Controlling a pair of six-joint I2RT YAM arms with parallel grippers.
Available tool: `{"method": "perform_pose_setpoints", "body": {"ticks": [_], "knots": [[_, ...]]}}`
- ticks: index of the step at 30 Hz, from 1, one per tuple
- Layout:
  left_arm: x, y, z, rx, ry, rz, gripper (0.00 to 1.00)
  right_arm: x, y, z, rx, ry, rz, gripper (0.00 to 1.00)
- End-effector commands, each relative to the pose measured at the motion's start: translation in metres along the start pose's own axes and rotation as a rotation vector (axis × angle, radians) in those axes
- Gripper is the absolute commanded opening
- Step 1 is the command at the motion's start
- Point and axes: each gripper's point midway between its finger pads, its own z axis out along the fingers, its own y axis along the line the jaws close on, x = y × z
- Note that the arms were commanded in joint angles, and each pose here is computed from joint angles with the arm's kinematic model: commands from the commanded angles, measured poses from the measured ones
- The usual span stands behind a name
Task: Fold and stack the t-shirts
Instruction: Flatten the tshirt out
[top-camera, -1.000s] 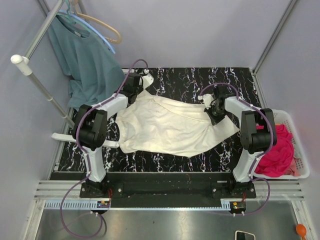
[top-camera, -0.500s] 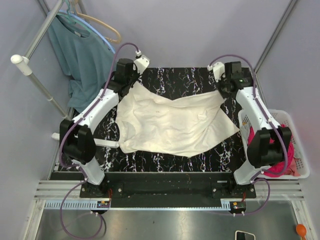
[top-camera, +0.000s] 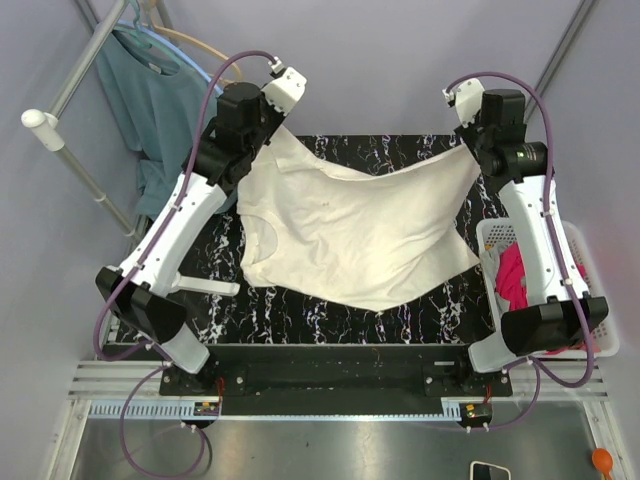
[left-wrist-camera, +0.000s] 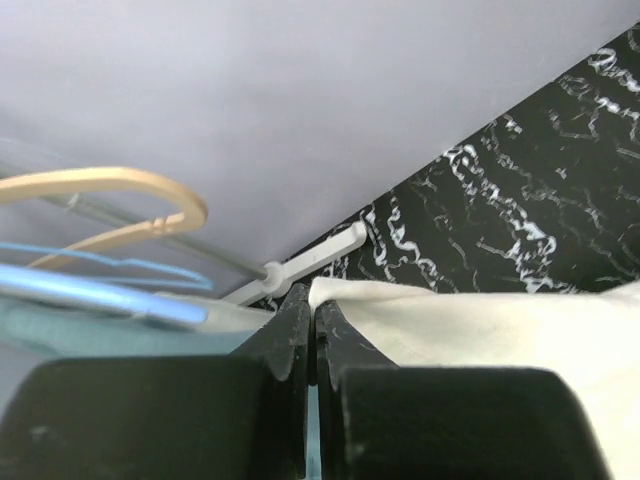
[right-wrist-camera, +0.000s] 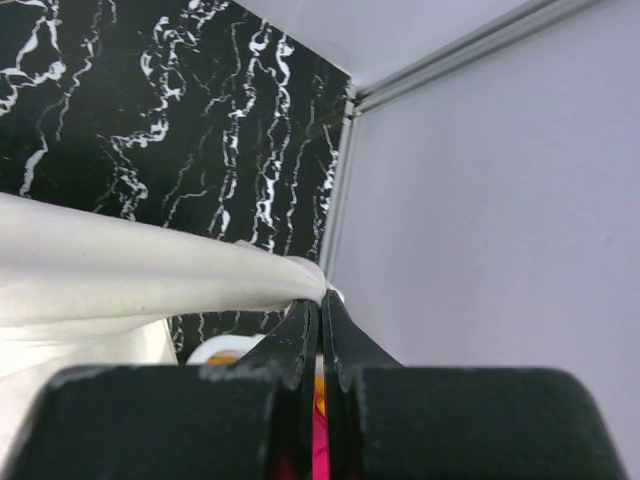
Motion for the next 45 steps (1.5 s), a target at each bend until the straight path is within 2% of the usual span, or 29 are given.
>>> {"method": "perform_pose_setpoints", "body": {"ticks": [1,5,6,7,8,9,11,13,14,15,16,18,21,23,24,26,27,28,29,30,36,39,45], "knots": [[-0.027,0.044,-0.035,-0.128,-0.046,0.006,0.0,-0.013,-0.045,-0.046,0.132,-0.049,-0.027,0.0],[-0.049,0.068,-0.036,-0.213,-0.07,0.003,0.0,-0.038,-0.083,-0.062,0.23,-0.103,-0.005,0.0],[-0.068,0.087,-0.046,-0.265,-0.107,-0.007,0.0,-0.042,-0.094,-0.064,0.254,-0.112,0.01,0.0],[-0.068,0.085,-0.036,-0.265,-0.091,0.0,0.0,-0.047,-0.097,-0.056,0.259,-0.112,0.016,0.0],[-0.074,0.091,-0.037,-0.281,-0.104,-0.004,0.0,-0.063,-0.114,-0.069,0.299,-0.164,0.047,0.0],[-0.091,0.103,-0.046,-0.313,-0.146,-0.011,0.0,-0.069,-0.117,-0.059,0.303,-0.164,0.053,0.0],[-0.1,0.11,-0.04,-0.341,-0.164,0.005,0.0,-0.093,-0.136,-0.075,0.344,-0.248,0.097,0.0],[-0.117,0.122,-0.044,-0.387,-0.223,0.002,0.0,-0.109,-0.142,-0.069,0.354,-0.287,0.122,0.0],[-0.122,0.127,-0.047,-0.406,-0.239,0.019,0.0,-0.124,-0.159,-0.09,0.399,-0.356,0.152,0.0],[-0.13,0.132,-0.05,-0.433,-0.27,0.013,0.0,-0.13,-0.16,-0.081,0.407,-0.364,0.158,0.0],[-0.133,0.136,-0.053,-0.448,-0.282,0.013,0.0,-0.14,-0.175,-0.101,0.454,-0.419,0.184,0.0],[-0.142,0.142,-0.063,-0.465,-0.316,0.005,0.0,-0.145,-0.18,-0.103,0.471,-0.439,0.192,0.0],[-0.151,0.15,-0.093,-0.468,-0.36,-0.011,0.0,-0.144,-0.182,-0.122,0.469,-0.464,0.207,0.0],[-0.148,0.141,-0.099,-0.436,-0.361,-0.001,0.0,-0.139,-0.173,-0.118,0.433,-0.45,0.202,0.0],[-0.152,0.147,-0.122,-0.445,-0.387,-0.011,0.0,-0.137,-0.176,-0.139,0.437,-0.476,0.209,0.0],[-0.15,0.136,-0.131,-0.411,-0.391,0.001,0.0,-0.127,-0.168,-0.14,0.415,-0.452,0.2,0.0],[-0.153,0.142,-0.156,-0.42,-0.418,-0.003,0.0,-0.122,-0.173,-0.163,0.429,-0.474,0.203,0.0],[-0.156,0.135,-0.166,-0.4,-0.436,0.002,0.0,-0.117,-0.166,-0.163,0.406,-0.463,0.191,0.0],[-0.152,0.13,-0.18,-0.379,-0.433,0.031,0.0,-0.107,-0.169,-0.194,0.421,-0.482,0.184,0.0],[-0.153,0.136,-0.202,-0.382,-0.461,0.019,0.0,-0.104,-0.168,-0.202,0.417,-0.487,0.179,0.0],[-0.148,0.158,-0.276,-0.39,-0.547,-0.018,0.0,-0.076,-0.167,-0.262,0.427,-0.506,0.176,0.0],[-0.141,0.161,-0.289,-0.397,-0.551,-0.021,0.0,-0.064,-0.165,-0.272,0.434,-0.49,0.17,0.0],[-0.136,0.155,-0.272,-0.409,-0.527,-0.005,0.0,-0.057,-0.163,-0.262,0.442,-0.45,0.164,0.0]]}}
